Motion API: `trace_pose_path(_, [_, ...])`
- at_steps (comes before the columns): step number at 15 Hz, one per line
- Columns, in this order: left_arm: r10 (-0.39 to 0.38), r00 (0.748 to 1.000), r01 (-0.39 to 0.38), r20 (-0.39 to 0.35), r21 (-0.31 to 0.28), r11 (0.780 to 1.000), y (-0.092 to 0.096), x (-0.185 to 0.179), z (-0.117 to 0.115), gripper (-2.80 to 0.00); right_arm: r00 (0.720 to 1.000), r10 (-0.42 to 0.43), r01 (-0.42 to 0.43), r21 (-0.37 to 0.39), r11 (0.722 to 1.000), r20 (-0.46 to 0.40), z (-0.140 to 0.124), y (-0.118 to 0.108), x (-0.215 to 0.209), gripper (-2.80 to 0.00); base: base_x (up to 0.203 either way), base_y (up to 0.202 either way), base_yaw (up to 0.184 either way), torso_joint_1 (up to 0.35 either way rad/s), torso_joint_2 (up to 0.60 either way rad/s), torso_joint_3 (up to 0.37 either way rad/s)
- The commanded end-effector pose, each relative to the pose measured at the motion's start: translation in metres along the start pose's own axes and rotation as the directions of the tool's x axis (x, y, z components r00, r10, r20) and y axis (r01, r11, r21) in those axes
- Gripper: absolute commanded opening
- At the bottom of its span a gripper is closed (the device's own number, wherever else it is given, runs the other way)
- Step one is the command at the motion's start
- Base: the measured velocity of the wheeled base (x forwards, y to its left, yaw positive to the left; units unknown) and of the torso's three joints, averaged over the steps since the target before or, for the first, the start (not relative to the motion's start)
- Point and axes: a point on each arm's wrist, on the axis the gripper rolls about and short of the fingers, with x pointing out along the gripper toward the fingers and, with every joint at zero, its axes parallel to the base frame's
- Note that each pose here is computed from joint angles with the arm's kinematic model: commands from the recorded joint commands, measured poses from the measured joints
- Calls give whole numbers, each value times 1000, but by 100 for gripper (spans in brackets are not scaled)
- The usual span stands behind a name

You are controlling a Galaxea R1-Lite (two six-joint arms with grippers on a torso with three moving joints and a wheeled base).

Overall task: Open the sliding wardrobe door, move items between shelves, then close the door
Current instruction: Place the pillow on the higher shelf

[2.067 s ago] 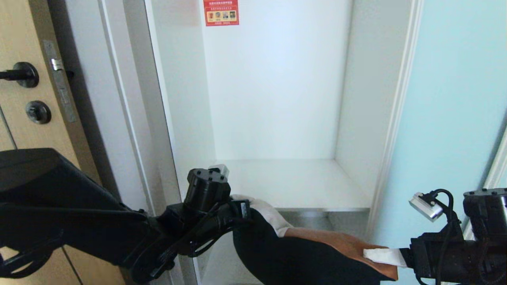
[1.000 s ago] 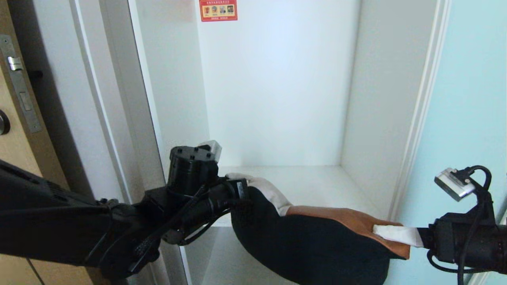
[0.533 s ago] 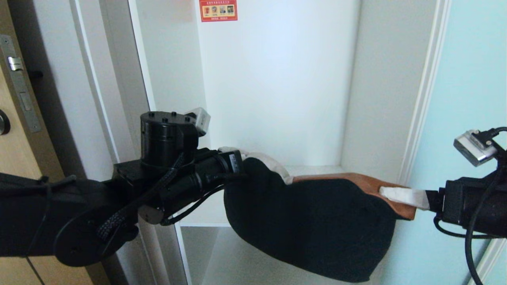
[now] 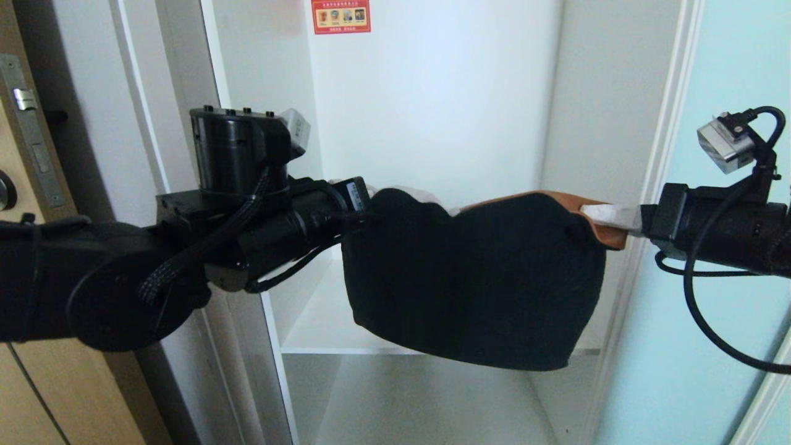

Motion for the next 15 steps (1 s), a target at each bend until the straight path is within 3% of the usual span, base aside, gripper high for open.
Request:
trace_pose_path(1, [44, 999, -44, 6, -5, 999, 12, 27, -1, -280, 999, -41, 42, 19, 999, -20, 6, -17, 36, -280, 0, 0, 0, 0, 0, 0])
trace_pose_path(4, [103, 995, -103, 18, -12, 995, 33, 59, -3, -280, 995, -97, 97, 24, 995, -12, 14, -38, 79, -280, 0, 0, 0, 0, 0, 0])
trace_pose_path(7, [159, 987, -159, 28, -18, 987, 59, 96, -11, -280, 984, -176, 176, -7, 984, -20, 3, -68, 129, -280, 0, 0, 0, 0, 0, 0])
trace_pose_path(9, [188, 980, -187, 58, -28, 982, 77, 114, -11, -280, 976, -215, 216, -41, 976, 18, -5, -81, 164, -280, 0, 0, 0, 0, 0, 0])
trace_pose_path(12, [200, 975, -198, 93, -38, 980, 94, 131, -20, -280, 944, -316, 327, -146, 934, 90, -22, -103, 206, -280, 0, 0, 0, 0, 0, 0])
trace_pose_path(15, [210, 975, -208, 71, -32, 978, 104, 147, -41, -280, 930, -340, 362, -203, 910, 138, -34, -117, 224, -280, 0, 0, 0, 0, 0, 0])
